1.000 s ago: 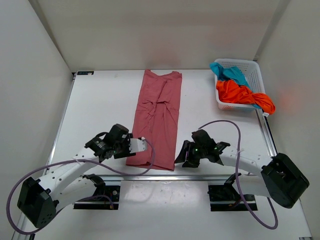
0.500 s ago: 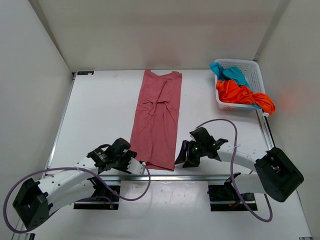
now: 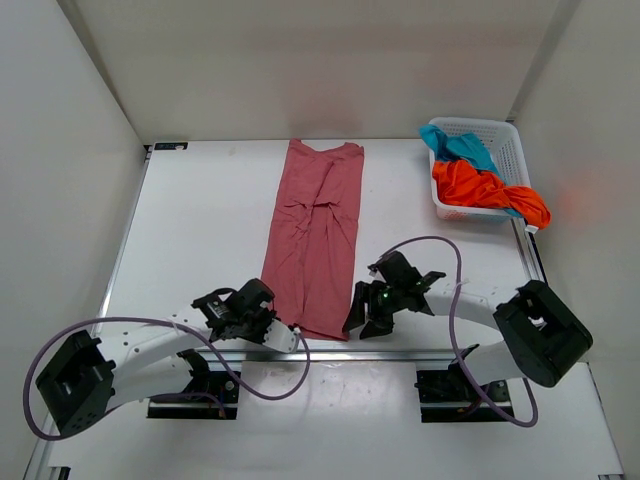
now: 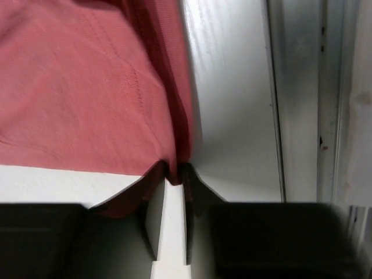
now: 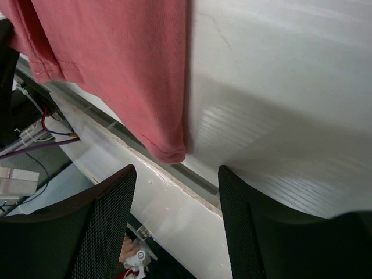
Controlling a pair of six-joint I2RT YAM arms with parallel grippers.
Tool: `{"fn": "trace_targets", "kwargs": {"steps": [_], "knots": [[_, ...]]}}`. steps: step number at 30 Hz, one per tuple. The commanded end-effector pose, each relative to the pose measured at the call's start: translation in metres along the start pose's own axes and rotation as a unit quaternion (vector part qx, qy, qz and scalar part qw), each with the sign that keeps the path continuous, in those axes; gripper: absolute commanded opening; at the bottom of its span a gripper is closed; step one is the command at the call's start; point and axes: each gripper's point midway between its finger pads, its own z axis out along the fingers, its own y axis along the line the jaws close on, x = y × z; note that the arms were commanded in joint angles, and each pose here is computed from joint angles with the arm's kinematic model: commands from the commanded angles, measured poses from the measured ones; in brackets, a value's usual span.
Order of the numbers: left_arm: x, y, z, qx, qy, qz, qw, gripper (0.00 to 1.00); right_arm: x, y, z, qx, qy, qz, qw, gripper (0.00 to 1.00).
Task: Fold and stack the t-shirts
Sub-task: Rotate the tshirt 90 degrees, then grab the bottom of the folded rectangular tshirt with both arms
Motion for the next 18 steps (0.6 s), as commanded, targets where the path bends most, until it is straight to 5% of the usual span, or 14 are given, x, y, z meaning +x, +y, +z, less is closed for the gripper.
{"fn": "trace_targets", "kwargs": {"steps": [1, 5, 13, 16, 18], "knots": [[-0.004, 0.004, 0.006, -0.002, -0.004, -0.009, 1.000, 0.19, -0.005, 0.016, 0.000, -0.018, 0.009, -0.021, 1.000, 0.65], [-0.008, 0.009, 0.004, -0.007, -0.012, -0.027, 1.000, 0.01, -0.005, 0.018, 0.001, -0.011, 0.017, -0.020, 1.000, 0.62], [-0.007, 0.016, -0.006, -0.020, -0.016, -0.055, 0.998, 0.00, 0.003, 0.018, 0.008, -0.010, 0.051, -0.002, 0.999, 0.52], [-0.011, 0.024, -0.010, -0.029, -0.027, -0.075, 0.996, 0.00, 0.001, 0.021, 0.007, -0.014, 0.060, -0.001, 0.998, 0.33], [-0.014, 0.032, -0.016, -0.035, -0.037, -0.096, 0.994, 0.00, -0.004, 0.027, 0.003, -0.030, 0.059, 0.001, 0.998, 0.11]]}}
